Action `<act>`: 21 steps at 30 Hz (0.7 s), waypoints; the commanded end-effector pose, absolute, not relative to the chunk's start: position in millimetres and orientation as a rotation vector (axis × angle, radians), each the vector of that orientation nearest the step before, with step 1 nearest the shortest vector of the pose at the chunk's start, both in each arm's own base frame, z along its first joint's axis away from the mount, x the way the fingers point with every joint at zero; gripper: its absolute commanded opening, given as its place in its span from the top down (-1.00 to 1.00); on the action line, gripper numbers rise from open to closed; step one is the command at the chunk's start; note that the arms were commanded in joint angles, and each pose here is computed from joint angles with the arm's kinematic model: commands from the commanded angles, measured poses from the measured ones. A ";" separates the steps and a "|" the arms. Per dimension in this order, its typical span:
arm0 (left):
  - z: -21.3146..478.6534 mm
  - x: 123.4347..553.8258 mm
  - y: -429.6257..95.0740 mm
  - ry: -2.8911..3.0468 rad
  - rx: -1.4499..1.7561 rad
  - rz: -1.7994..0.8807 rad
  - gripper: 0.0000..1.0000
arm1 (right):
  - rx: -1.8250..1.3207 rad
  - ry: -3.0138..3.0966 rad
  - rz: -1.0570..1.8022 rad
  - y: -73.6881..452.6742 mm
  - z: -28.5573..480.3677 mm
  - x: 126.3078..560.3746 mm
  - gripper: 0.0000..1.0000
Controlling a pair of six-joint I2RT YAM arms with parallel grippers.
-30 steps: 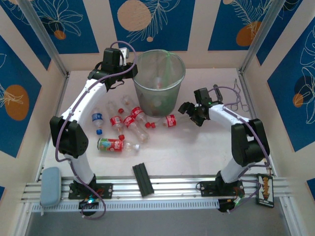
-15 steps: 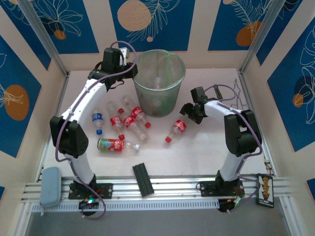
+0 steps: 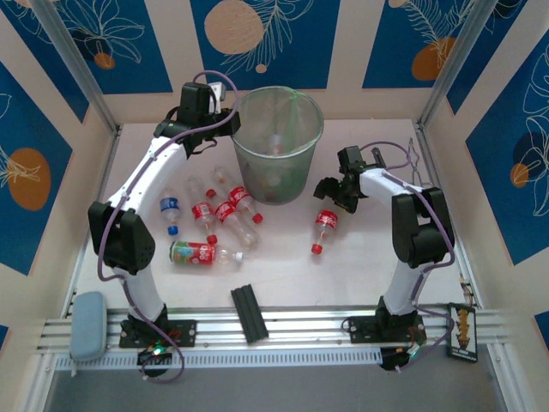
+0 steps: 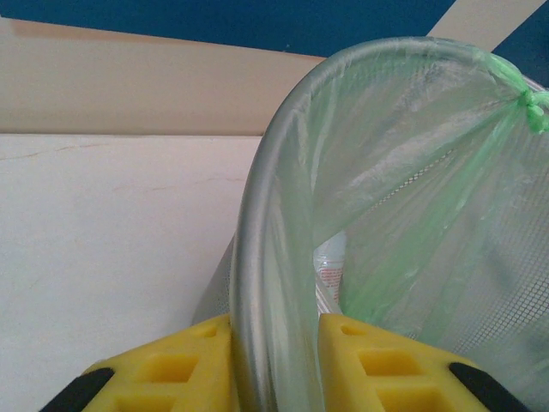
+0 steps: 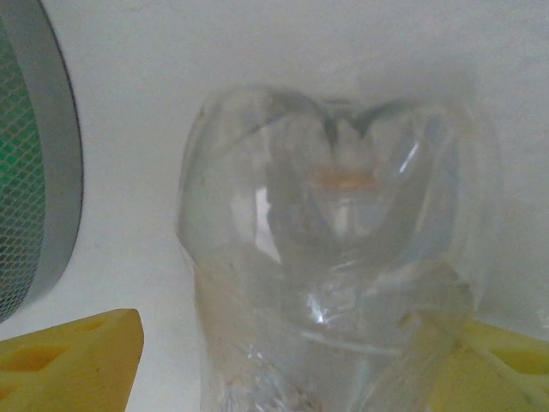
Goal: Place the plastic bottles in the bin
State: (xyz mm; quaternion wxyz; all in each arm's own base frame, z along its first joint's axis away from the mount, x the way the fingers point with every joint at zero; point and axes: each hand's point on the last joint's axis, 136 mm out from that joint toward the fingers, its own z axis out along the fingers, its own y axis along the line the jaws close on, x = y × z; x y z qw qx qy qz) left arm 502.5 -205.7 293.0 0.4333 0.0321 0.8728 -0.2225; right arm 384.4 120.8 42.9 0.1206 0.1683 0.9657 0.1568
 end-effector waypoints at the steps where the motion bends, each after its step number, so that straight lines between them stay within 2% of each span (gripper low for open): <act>1: 297.0 500.1 -218.6 2.172 0.125 -0.582 0.40 | 0.502 2.895 0.499 133.5 34.5 368.2 -0.60; 7: 296.1 499.8 -218.0 2.175 0.124 -0.581 0.40 | 0.525 2.882 0.474 125.5 42.0 365.6 -0.34; 13: 294.9 499.9 -218.7 2.177 0.121 -0.588 0.40 | 0.501 2.830 0.477 117.4 69.0 369.7 -0.21; 21: 297.8 500.5 -218.6 2.173 0.119 -0.588 0.39 | 0.406 2.601 0.537 95.1 170.0 378.1 -0.14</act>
